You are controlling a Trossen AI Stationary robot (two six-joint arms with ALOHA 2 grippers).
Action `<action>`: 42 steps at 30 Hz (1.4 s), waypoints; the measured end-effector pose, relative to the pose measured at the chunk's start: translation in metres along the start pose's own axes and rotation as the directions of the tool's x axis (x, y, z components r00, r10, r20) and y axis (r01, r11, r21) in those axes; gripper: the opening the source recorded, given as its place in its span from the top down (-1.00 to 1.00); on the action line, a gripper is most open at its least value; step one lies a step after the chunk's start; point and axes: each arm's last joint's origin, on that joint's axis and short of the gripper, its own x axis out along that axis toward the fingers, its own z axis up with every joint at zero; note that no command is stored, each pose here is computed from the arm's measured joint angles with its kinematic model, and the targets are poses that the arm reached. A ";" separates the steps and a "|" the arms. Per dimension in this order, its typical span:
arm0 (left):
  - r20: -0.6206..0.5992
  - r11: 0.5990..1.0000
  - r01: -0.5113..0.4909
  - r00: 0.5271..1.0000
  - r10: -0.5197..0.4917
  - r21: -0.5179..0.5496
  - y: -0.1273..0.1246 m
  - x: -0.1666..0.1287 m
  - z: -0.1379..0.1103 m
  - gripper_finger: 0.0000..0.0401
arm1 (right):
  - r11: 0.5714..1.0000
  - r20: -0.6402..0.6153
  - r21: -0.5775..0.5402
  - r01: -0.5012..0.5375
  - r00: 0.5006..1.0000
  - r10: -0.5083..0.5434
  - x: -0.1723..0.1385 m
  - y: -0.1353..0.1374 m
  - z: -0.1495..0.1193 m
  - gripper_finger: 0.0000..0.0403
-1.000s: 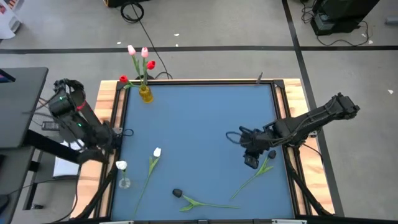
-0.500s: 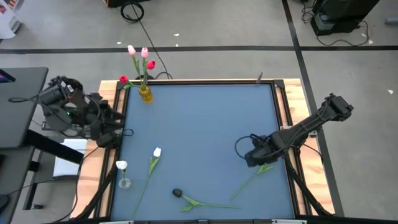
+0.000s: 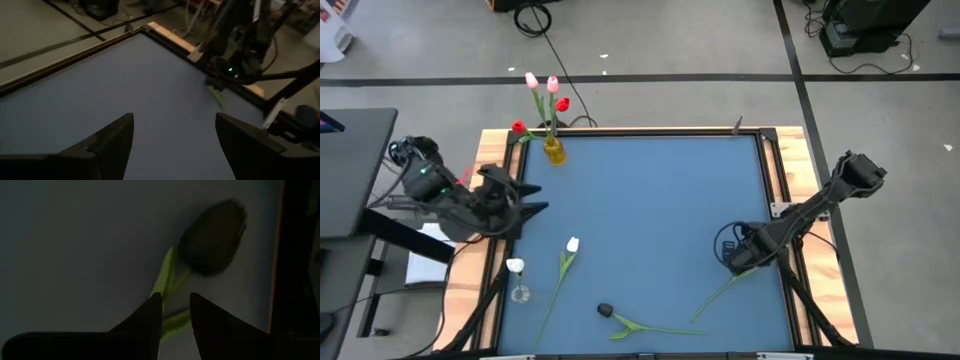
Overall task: Sort flowers into vase by color
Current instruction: Put the top black flower into the transparent vase
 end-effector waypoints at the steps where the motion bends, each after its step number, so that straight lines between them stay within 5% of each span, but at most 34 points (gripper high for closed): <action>1: -0.013 1.000 -0.010 1.000 0.010 0.006 -0.002 0.003 -0.001 -0.42 | 1.000 0.010 0.003 0.008 1.000 -0.008 0.003 -0.001 0.002 0.46; 15: -0.035 0.997 -0.077 0.997 0.076 -0.029 -0.007 0.020 0.002 -0.42 | 0.998 0.043 -0.019 -0.054 0.998 0.054 0.022 0.000 0.016 0.69; 19: -0.021 0.996 -0.084 0.996 0.083 -0.043 -0.007 0.022 0.004 -0.42 | 0.981 0.115 -0.065 -0.185 0.975 0.192 0.007 0.005 0.016 0.92; 24: 0.009 0.997 -0.075 0.997 0.075 0.018 -0.011 0.027 0.009 -0.42 | 0.911 0.203 -0.114 -0.396 0.889 0.411 -0.019 0.017 0.016 0.91; 27: 0.022 0.998 -0.055 0.998 0.054 0.041 -0.015 0.031 0.013 -0.42 | 0.828 0.266 -0.212 -0.519 0.785 0.560 -0.039 0.028 0.018 0.94; 31: 0.037 0.999 -0.007 0.999 0.006 0.034 -0.027 0.044 0.019 -0.41 | 0.666 0.350 -0.424 -0.613 0.568 0.745 -0.072 0.045 0.016 0.96; 37: 0.027 0.994 0.080 0.996 -0.082 0.079 -0.050 0.073 0.022 -0.31 | 0.380 0.306 -0.813 -0.441 0.231 0.924 -0.125 0.072 0.007 0.94; 42: 0.055 0.987 0.117 0.991 -0.124 0.108 -0.070 0.101 0.021 -0.28 | 0.120 0.148 -0.941 -0.317 -0.065 0.987 -0.165 0.088 0.008 0.94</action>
